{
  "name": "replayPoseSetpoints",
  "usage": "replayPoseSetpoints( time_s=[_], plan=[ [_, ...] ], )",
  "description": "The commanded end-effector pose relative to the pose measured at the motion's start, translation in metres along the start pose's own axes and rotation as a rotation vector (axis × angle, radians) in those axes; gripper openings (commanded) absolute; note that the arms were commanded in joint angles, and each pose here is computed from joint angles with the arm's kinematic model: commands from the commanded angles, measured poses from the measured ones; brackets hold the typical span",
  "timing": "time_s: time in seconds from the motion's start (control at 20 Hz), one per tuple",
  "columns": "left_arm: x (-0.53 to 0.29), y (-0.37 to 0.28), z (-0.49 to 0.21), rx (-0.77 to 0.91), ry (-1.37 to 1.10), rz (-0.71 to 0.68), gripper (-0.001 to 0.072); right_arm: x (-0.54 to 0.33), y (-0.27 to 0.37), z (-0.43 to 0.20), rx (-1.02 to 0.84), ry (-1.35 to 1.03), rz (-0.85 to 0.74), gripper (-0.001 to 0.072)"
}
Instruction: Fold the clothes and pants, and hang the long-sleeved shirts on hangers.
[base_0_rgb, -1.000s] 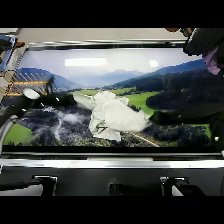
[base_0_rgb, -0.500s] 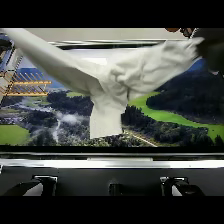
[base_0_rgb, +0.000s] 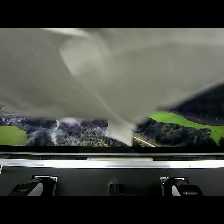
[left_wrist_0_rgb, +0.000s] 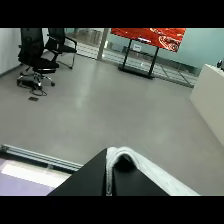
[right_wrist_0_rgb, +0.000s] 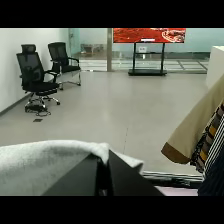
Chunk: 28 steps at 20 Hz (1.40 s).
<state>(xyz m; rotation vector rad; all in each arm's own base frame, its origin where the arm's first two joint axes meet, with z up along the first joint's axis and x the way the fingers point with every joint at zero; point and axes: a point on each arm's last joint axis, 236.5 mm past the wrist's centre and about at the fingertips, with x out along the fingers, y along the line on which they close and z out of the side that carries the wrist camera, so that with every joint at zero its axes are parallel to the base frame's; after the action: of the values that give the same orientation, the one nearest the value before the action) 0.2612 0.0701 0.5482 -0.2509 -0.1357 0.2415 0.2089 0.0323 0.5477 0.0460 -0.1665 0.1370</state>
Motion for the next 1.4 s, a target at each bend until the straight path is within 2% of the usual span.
replayPoseSetpoints(
  time_s=[0.0,0.1,0.2,0.35,0.5,0.7,0.9,1.0,1.05,1.1,1.15,1.2,1.25,1.3,1.35],
  plan=[
    [0.019,0.008,-0.011,-0.015,0.032,0.027,0.0013,0.019,-0.014,-0.012,0.098,0.042,-0.047,0.0036],
    [0.065,0.004,-0.052,-0.031,0.150,-0.013,0.0013,0.056,-0.019,-0.072,0.216,0.259,-0.056,0.0036],
    [0.121,0.002,-0.120,-0.038,0.321,-0.054,0.0013,0.088,-0.020,-0.160,0.322,0.574,-0.073,0.0036],
    [0.201,0.009,-0.258,-0.049,0.605,-0.038,0.0013,0.116,-0.023,-0.294,0.370,1.028,-0.082,0.0036],
    [0.253,0.000,-0.397,-0.044,0.822,-0.046,0.0013,0.151,-0.037,-0.408,0.412,1.270,-0.117,0.0036],
    [0.285,-0.022,-0.530,-0.035,0.929,-0.063,0.0013,0.227,-0.047,-0.528,0.536,1.260,-0.137,0.0036],
    [0.284,-0.042,-0.589,-0.085,0.983,-0.054,0.0013,0.291,-0.042,-0.585,0.775,1.087,-0.165,0.0036],
    [0.278,-0.047,-0.603,-0.075,1.018,-0.058,0.0015,0.302,-0.041,-0.604,0.806,1.058,-0.187,0.0037],
    [0.277,-0.048,-0.606,-0.073,1.022,-0.060,0.0018,0.304,-0.040,-0.611,0.804,1.057,-0.189,0.0050],
    [0.277,-0.049,-0.605,-0.082,1.022,-0.063,0.0025,0.304,-0.039,-0.615,0.805,1.061,-0.190,0.0124],
    [0.277,-0.050,-0.602,-0.092,1.021,-0.064,0.0110,0.301,-0.039,-0.617,0.805,1.074,-0.190,0.0258],
    [0.275,-0.048,-0.597,-0.099,1.030,-0.060,0.0243,0.297,-0.039,-0.615,0.804,1.094,-0.188,0.0387],
    [0.273,-0.041,-0.589,-0.098,1.047,-0.049,0.0403,0.290,-0.045,-0.609,0.790,1.113,-0.182,0.0472],
    [0.270,-0.031,-0.580,-0.096,1.072,-0.033,0.0524,0.280,-0.053,-0.596,0.749,1.136,-0.157,0.0490],
    [0.263,-0.017,-0.569,-0.094,1.110,-0.009,0.0570,0.268,-0.067,-0.579,0.684,1.159,-0.126,0.0490]
  ],
)
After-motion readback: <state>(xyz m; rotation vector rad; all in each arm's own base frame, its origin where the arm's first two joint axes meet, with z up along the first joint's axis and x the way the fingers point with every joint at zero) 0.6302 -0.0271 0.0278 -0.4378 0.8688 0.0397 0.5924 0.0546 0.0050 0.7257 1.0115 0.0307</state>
